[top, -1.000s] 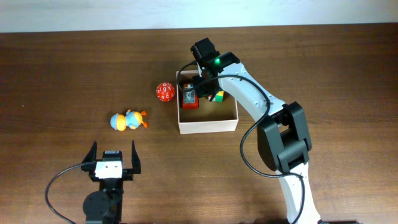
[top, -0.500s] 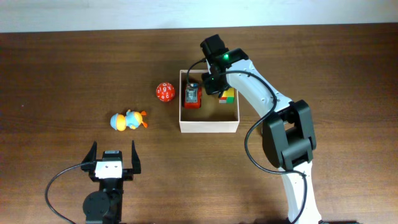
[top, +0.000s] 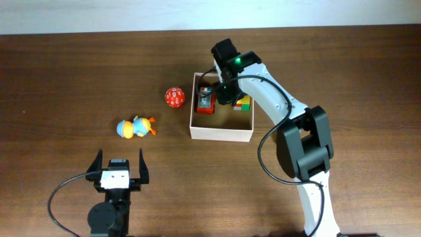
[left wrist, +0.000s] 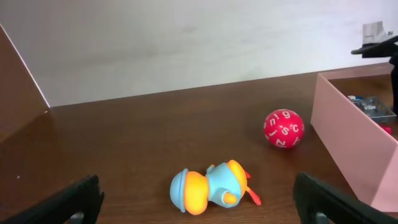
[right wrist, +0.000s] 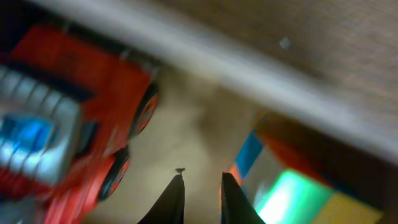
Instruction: Pack container
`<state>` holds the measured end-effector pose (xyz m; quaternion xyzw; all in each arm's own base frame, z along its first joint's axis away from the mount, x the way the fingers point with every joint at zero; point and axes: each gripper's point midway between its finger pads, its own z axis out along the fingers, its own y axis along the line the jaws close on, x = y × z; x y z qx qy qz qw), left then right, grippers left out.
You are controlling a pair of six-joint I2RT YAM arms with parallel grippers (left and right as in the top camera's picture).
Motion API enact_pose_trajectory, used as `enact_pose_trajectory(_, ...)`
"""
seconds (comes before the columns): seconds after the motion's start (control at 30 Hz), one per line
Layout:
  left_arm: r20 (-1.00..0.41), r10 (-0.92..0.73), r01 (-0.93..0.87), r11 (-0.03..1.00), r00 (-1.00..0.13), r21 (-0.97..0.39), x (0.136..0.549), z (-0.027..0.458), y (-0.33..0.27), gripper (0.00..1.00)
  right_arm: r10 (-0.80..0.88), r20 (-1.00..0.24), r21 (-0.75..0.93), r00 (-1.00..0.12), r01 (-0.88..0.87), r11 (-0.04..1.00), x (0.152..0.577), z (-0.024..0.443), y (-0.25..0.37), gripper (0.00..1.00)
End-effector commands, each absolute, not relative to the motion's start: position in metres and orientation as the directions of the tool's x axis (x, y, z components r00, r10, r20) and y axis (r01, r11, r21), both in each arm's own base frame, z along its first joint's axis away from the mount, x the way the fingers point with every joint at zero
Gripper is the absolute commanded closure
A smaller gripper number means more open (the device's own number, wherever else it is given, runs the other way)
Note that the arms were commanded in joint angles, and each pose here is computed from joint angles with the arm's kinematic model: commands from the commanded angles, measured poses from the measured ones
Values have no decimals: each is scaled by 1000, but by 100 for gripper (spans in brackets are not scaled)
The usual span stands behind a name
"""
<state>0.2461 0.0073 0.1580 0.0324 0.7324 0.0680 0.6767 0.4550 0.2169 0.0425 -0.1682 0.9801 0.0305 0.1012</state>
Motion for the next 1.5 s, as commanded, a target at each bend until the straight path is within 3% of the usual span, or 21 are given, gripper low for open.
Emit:
enact_pose_trajectory(0.0,-985,153,-56,986,-83,158,246,158,10,1,-363,-242,76,-900,-391,917,451,65,238,85)
enact_pose_trajectory(0.57,-985,152,-56,986,-83,157,246,158,10,1,-360,-81,-10,-929,-360,933,417,58,215,91)
enact_pose_trajectory(1.03,-985,153,-56,986,-83,158,246,158,10,1,-316,-72,-110,-946,-307,945,423,58,189,91)
enact_pose_trajectory(1.47,-985,153,-56,986,-83,158,246,158,10,1,-314,-141,-181,-939,-288,941,444,62,179,91)
